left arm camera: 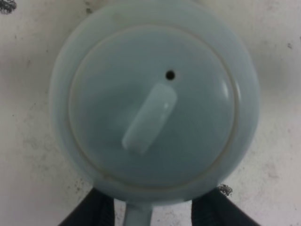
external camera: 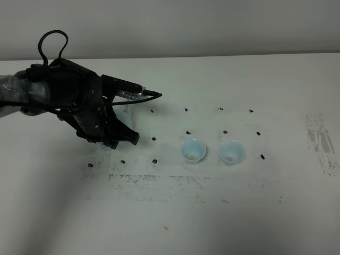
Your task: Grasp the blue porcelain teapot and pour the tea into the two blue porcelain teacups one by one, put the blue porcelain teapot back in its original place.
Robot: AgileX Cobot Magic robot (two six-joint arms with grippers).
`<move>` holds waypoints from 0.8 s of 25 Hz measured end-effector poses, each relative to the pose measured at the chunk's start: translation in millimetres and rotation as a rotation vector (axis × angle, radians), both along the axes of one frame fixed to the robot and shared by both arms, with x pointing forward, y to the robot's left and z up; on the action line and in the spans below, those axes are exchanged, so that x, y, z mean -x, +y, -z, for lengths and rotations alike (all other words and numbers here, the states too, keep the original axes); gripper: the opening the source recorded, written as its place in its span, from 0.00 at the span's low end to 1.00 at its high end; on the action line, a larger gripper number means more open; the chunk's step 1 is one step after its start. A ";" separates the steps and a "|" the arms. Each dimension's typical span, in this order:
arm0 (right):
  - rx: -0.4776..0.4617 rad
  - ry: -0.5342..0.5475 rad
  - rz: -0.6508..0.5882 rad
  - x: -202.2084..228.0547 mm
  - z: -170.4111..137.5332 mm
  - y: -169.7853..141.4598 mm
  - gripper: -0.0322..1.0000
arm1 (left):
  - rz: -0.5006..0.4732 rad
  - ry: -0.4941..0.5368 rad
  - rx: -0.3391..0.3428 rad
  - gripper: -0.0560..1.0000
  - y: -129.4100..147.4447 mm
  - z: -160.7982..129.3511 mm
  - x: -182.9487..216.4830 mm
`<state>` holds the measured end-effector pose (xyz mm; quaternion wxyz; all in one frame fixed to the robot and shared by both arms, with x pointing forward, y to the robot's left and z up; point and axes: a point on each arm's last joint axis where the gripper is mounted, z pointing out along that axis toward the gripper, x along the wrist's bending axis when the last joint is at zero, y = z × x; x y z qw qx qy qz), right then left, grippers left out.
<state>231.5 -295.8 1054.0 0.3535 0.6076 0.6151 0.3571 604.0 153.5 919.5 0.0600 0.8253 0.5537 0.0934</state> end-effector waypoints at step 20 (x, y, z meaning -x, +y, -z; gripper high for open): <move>0.000 0.000 0.000 0.0 0.0 0.0 0.43 | 0.000 0.015 -0.010 0.20 0.9 0.3 1.3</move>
